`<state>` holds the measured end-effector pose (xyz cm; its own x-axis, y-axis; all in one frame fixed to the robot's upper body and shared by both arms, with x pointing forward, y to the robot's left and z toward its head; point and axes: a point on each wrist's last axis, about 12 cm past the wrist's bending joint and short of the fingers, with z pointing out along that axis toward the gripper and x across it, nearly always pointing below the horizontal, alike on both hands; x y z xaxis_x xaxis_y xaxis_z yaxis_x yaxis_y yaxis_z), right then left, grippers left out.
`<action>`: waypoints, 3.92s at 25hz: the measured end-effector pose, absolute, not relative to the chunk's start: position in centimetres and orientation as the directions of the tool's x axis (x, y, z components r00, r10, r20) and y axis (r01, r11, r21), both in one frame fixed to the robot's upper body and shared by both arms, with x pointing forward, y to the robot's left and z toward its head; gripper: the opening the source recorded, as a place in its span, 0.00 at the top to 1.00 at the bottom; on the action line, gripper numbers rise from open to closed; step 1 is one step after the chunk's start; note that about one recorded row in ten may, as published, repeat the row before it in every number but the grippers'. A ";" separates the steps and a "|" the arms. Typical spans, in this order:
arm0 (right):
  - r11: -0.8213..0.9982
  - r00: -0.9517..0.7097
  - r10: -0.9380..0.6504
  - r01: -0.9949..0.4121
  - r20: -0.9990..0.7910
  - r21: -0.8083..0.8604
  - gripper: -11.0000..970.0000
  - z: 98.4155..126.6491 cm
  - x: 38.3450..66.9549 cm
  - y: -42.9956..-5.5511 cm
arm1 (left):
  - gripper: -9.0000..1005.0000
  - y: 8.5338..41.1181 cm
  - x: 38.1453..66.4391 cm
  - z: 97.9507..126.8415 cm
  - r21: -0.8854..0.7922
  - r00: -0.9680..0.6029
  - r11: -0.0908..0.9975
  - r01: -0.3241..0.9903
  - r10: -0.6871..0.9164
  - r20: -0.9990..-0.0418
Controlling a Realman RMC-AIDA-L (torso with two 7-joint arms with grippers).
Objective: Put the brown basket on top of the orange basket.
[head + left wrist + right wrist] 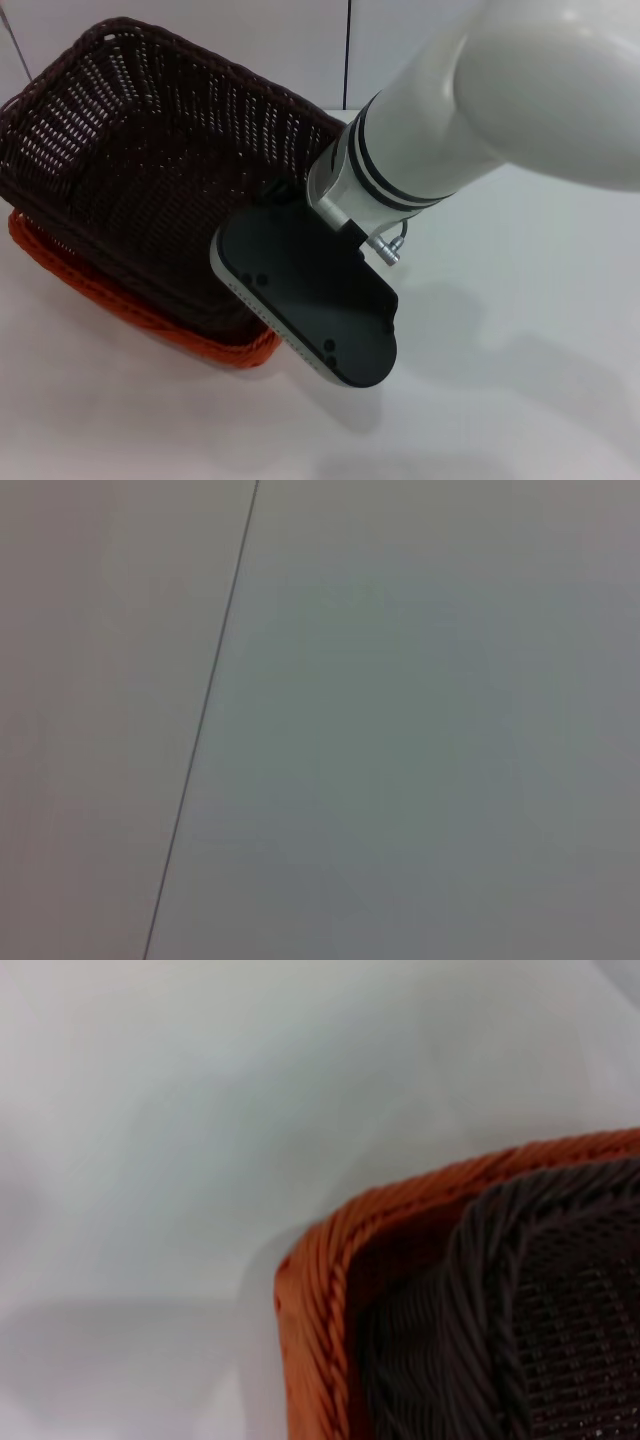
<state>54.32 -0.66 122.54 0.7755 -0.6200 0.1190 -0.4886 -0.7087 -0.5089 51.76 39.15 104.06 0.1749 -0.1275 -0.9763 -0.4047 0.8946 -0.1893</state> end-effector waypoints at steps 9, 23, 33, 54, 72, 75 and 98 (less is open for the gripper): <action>-0.696 0.776 -0.619 -0.472 0.119 -0.541 0.83 122.5 54.2 -0.6 | 0.19 39.1 52.0 104.0 -0.165 0.153 0.897 -0.410 -0.110 -0.982; -0.693 0.776 -0.623 -0.488 0.098 -0.531 0.83 121.7 53.5 -1.3 | 0.19 39.6 51.8 104.1 -0.170 0.163 0.888 -0.428 -0.110 -0.981; -0.643 0.741 -0.668 -0.535 0.061 -0.548 0.83 120.7 53.3 -1.7 | 0.19 39.5 51.9 104.1 -0.167 0.159 0.890 -0.424 -0.108 -0.981; -0.580 0.692 -0.718 -0.540 0.070 -0.610 0.36 121.0 51.1 -2.4 | 0.19 39.0 53.2 104.3 -0.156 0.128 0.898 -0.412 -0.112 -0.985; -0.271 0.550 -0.832 -0.525 -0.078 -0.807 0.33 125.2 51.4 -6.6 | 0.19 39.6 52.9 104.4 -0.159 0.140 0.887 -0.434 -0.108 -0.984; -0.134 0.494 -0.856 -0.496 -0.151 -0.858 0.33 125.6 52.9 -8.5 | 0.19 39.6 52.7 104.4 -0.156 0.140 0.888 -0.433 -0.105 -0.985; 0.959 0.365 -0.284 0.120 -0.886 -0.258 0.33 111.7 55.8 -24.8 | 0.19 39.8 52.7 104.6 -0.171 0.167 0.875 -0.453 -0.105 -0.980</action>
<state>55.84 -24.79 111.70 0.3654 -0.2841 -0.8864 0.1195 0.9587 -0.2580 52.65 39.79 104.56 0.1666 -0.1054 -0.9804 -0.4528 0.8750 -0.1711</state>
